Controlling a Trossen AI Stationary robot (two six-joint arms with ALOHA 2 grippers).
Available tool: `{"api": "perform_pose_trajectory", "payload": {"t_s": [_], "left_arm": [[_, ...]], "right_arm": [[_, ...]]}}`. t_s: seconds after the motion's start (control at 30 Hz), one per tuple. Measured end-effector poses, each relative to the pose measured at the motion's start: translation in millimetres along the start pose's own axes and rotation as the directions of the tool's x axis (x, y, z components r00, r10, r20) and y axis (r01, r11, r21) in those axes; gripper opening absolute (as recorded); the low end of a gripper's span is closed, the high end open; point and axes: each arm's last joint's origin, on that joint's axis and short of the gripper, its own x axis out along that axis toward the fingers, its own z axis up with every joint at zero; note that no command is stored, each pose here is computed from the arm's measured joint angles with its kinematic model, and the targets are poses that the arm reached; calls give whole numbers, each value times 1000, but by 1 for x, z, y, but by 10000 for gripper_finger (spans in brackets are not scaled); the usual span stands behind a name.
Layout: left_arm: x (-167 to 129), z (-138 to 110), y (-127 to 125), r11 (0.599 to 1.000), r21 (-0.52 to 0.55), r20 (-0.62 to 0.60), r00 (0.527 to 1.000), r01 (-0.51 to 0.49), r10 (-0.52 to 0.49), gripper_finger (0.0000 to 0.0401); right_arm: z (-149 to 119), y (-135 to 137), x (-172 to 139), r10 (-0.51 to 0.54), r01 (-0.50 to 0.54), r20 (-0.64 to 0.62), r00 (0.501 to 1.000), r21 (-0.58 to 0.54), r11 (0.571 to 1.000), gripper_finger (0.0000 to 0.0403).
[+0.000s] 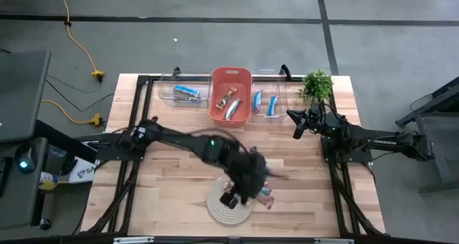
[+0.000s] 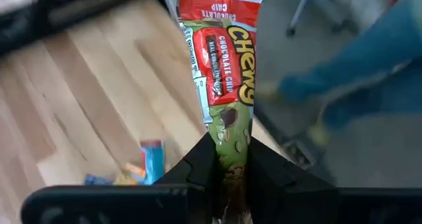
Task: Pick and place Granola Bars by type
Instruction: Put the red granola bar into the right transparent bin
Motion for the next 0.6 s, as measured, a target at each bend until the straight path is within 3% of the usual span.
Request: {"api": "perform_pose_trajectory", "payload": {"t_s": [0.17,0.4,0.5,0.6], "left_arm": [[-39,12,34,993,-113,201,980,16,7,55],[-77,17,92,939,-340,396,898,-52,193,56],[-93,12,119,870,-485,432,841,-86,324,56],[-109,2,145,746,-652,405,770,-135,493,56]], "right_arm": [[0,0,0,1,-1,0,1000,0,1000,0],[0,0,0,1,-1,0,1000,0,1000,0],[0,0,0,1,-1,1,1000,0,1000,0],[0,0,0,0,0,0,1000,0,1000,0]]}}
